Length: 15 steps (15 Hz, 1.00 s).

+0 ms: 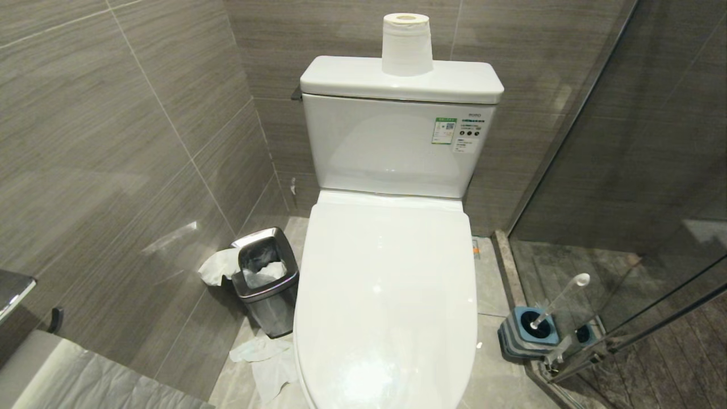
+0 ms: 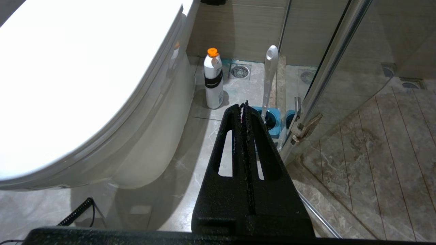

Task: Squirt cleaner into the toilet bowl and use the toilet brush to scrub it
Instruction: Use the left hand to lift the toilet lid slightly

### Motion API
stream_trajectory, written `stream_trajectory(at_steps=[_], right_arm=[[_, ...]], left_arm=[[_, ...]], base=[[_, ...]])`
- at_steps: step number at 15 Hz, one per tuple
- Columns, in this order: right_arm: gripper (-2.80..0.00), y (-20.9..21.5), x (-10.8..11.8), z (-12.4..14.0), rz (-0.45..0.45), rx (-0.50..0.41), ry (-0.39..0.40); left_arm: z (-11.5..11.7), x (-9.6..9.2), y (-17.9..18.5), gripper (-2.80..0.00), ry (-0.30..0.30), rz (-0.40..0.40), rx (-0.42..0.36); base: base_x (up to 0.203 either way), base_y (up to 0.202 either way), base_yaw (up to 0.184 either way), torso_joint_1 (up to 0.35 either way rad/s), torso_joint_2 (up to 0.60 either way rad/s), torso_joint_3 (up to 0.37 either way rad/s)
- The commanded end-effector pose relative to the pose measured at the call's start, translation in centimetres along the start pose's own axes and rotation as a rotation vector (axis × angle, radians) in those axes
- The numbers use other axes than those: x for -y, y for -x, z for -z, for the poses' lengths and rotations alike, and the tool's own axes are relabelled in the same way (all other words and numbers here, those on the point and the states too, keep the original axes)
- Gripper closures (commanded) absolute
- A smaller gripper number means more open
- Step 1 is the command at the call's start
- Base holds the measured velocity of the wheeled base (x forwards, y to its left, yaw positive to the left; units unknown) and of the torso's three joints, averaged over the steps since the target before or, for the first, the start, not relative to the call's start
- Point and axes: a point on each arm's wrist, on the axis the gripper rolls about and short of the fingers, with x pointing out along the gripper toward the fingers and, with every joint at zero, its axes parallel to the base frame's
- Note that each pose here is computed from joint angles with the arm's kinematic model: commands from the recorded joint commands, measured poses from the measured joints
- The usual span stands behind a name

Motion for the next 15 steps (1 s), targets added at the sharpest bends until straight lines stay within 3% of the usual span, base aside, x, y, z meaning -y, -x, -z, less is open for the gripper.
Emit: stream_trajectory(at_steps=[1,15], right_arm=[[0.00,0.00,0.00,0.00,0.000,0.000,-0.001],[0.00,0.00,0.00,0.00,0.000,0.000,0.000]], left_arm=[[0.08,0.00,-0.03,0.00,0.000,0.000,-0.004],[0.08,0.00,-0.03,0.00,0.000,0.000,-0.005]], base=[[0.000,0.000,0.000,0.000,0.00,0.000],[0.000,0.000,0.000,0.000,0.00,0.000]])
